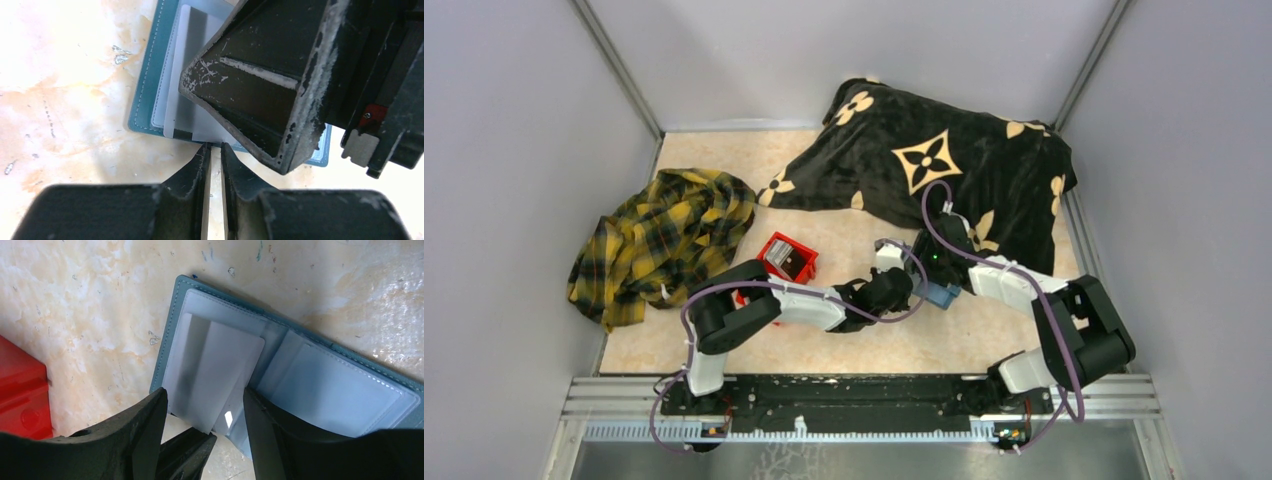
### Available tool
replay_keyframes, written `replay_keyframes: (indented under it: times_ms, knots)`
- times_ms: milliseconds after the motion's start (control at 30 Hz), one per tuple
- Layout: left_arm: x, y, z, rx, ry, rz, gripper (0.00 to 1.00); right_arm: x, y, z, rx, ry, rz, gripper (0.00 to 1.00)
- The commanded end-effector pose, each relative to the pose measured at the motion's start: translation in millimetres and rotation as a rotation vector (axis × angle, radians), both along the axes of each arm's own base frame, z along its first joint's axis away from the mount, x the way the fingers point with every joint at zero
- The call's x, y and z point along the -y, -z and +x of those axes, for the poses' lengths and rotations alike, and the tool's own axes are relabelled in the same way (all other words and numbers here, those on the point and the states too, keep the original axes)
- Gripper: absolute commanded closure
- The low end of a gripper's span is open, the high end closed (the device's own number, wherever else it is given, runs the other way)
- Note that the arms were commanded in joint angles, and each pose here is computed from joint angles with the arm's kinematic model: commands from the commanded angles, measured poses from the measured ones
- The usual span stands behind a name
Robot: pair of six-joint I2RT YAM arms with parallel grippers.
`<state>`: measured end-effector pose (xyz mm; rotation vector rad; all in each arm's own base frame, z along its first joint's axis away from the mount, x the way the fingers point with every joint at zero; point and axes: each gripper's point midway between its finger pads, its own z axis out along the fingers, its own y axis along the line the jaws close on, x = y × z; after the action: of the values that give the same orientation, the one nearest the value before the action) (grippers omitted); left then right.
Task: Put the credit cards into the card holder
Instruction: Insert the credit card into the card holder.
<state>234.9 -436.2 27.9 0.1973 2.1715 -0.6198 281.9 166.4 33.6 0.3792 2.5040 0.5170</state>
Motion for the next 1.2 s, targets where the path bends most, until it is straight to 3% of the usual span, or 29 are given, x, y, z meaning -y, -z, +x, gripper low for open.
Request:
replay_keyframes:
  times_ms: [0, 433, 700, 867, 1167]
  knots:
    - [-7, -15, 7, 0.062, -0.022, 0.008, 0.81, -5, 4, -3, -0.006, -0.01, 0.009, 0.42]
    - [-2, -34, 19, 0.158, -0.028, -0.005, 0.8, -5, 8, -4, -0.018, 0.001, 0.003, 0.42]
    - [-9, -59, -3, 0.171, -0.002, -0.042, 0.79, -11, 1, 1, -0.01, 0.008, 0.034, 0.42]
    - [-30, -66, -15, 0.179, -0.026, -0.012, 0.77, -12, 0, 2, -0.015, 0.009, 0.038, 0.41]
    - [-66, -61, 12, 0.255, -0.138, 0.121, 0.73, -16, 1, 8, -0.035, 0.012, 0.03, 0.41]
